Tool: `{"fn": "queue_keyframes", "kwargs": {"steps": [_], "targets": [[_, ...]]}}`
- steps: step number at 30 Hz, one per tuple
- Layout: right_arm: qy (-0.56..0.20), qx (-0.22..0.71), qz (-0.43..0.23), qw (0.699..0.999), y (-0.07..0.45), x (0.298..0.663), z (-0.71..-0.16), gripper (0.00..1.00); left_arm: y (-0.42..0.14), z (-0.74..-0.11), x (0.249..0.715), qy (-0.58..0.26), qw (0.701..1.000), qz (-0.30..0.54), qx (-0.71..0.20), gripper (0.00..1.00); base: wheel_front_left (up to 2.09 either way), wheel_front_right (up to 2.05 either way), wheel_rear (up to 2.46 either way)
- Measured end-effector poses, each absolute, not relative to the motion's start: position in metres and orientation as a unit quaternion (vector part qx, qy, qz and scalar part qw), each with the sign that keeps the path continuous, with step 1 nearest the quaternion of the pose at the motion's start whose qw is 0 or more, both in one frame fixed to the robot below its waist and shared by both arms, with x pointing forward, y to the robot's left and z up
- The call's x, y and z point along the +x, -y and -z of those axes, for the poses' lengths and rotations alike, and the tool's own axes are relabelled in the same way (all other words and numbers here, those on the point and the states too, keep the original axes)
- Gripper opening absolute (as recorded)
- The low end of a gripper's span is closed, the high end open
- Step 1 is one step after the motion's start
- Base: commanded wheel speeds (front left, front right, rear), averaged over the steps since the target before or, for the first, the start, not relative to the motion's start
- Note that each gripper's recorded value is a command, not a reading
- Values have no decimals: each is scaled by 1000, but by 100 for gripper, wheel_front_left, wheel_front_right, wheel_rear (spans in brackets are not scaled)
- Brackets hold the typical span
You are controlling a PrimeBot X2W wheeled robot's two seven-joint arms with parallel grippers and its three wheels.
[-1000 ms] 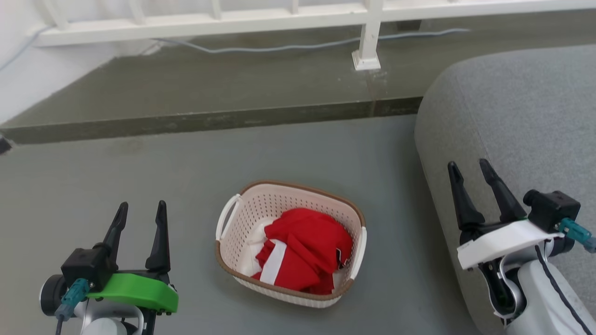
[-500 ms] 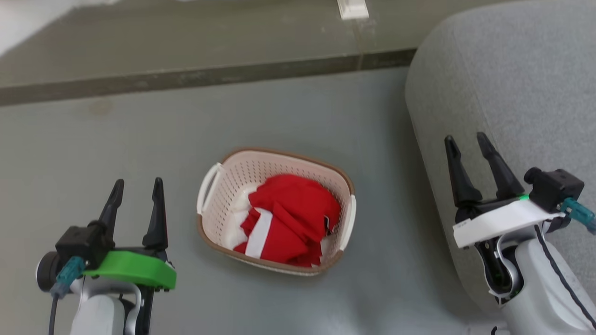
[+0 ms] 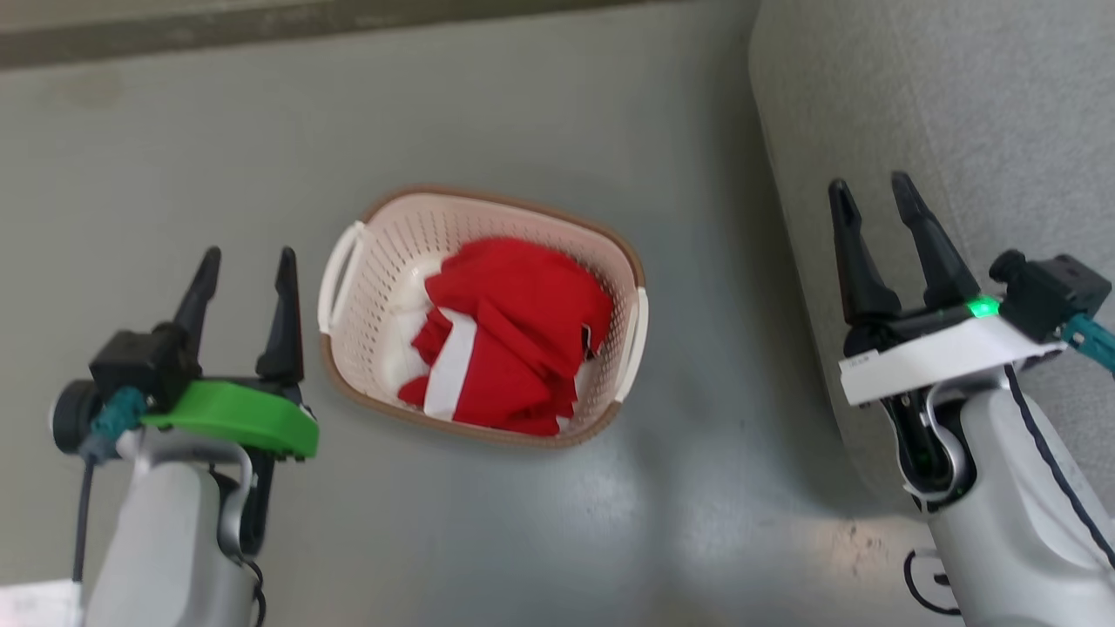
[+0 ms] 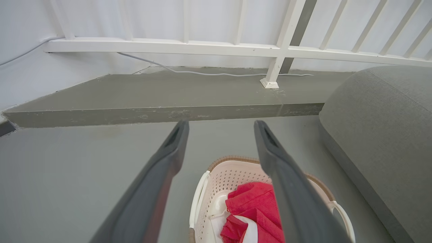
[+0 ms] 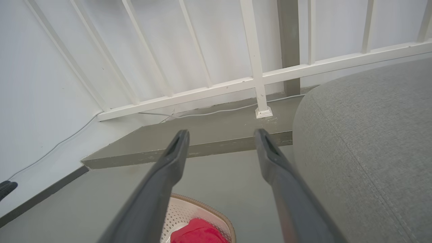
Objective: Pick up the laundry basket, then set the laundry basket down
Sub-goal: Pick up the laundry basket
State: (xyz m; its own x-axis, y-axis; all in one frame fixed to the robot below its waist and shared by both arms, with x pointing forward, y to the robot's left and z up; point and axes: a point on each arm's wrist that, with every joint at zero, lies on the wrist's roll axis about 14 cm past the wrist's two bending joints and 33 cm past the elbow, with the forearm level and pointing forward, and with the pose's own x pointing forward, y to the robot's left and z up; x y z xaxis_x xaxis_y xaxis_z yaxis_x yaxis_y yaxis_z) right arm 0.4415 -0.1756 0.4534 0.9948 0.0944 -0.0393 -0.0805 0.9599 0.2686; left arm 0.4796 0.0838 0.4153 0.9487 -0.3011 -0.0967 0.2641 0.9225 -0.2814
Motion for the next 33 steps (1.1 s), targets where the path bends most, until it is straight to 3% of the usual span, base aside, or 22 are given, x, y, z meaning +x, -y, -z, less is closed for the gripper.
{"fn": "queue_keyframes", "kwargs": {"steps": [19, 33], "targets": [[-73, 156, -44, 984, 168, 481, -396, 100, -83, -287, 534, -222, 955, 135, -142, 100, 0, 0, 0], [-105, 153, -19, 982, 182, 489, -358, 100, -55, -210, 541, -318, 921, 201, -101, 100, 0, 0, 0]]}}
